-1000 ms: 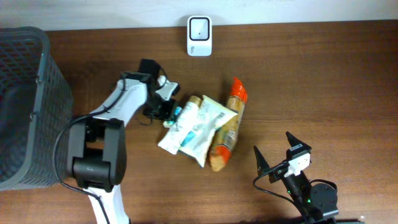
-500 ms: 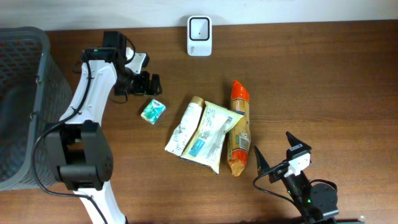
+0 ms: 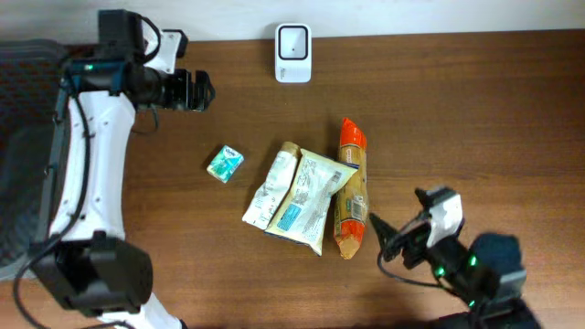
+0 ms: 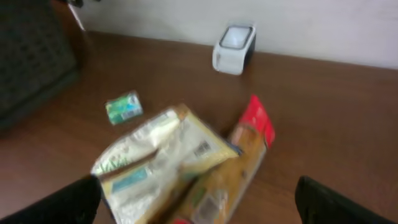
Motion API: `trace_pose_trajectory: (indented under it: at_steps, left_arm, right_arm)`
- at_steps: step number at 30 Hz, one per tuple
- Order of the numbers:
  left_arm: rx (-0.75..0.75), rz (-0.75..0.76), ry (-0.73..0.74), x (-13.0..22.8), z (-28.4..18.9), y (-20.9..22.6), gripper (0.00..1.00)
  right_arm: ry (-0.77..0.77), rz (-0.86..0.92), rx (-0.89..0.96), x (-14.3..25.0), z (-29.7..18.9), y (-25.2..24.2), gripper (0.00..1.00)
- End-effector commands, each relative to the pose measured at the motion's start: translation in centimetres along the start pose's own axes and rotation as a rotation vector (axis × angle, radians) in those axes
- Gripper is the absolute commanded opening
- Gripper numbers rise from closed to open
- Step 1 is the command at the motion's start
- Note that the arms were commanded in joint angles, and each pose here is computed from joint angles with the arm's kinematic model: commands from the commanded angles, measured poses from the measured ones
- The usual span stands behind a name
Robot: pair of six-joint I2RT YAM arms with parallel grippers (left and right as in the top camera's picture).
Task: Scan the item barcode
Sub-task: 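Raise the left arm aside and reach the right gripper to the pasta pack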
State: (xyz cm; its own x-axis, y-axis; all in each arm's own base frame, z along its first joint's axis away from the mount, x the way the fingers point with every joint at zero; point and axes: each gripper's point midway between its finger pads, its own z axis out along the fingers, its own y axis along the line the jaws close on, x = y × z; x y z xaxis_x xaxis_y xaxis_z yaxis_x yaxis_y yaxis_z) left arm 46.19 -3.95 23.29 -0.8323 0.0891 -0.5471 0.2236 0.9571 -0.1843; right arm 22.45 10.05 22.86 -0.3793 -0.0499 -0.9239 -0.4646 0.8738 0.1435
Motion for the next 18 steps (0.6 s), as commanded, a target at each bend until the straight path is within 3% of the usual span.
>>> trace_pose_trajectory:
  at_steps: [1,5,9,12,14,18]
  left_arm:
    - [-0.005,0.021,-0.02,-0.4,-0.8,-0.1,0.99]
    - [-0.005,0.021,-0.02,-0.4,-0.8,-0.1,0.99]
    - [-0.005,0.021,-0.02,-0.4,-0.8,-0.1,0.99]
    - [-0.005,0.021,-0.02,-0.4,-0.8,-0.1,0.99]
    - [-0.005,0.021,-0.02,-0.4,-0.8,-0.1,0.99]
    - [-0.005,0.021,-0.02,-0.4,-0.8,-0.1,0.99]
  right_arm:
    - [0.153,0.058,-0.03,-3.6,0.2,0.7,0.99]
    - [0.404,0.151,-0.041,-4.5,1.4,0.7,0.99]
    - [0.6,0.254,-0.132,-1.2,4.9,1.1,0.99]
    - [0.808,0.397,-0.104,3.4,7.4,0.2,0.7]
    - [0.932,0.51,-0.009,6.4,8.6,-0.9,0.7]
    - [1.065,0.504,0.062,10.0,9.8,-1.3,0.69]
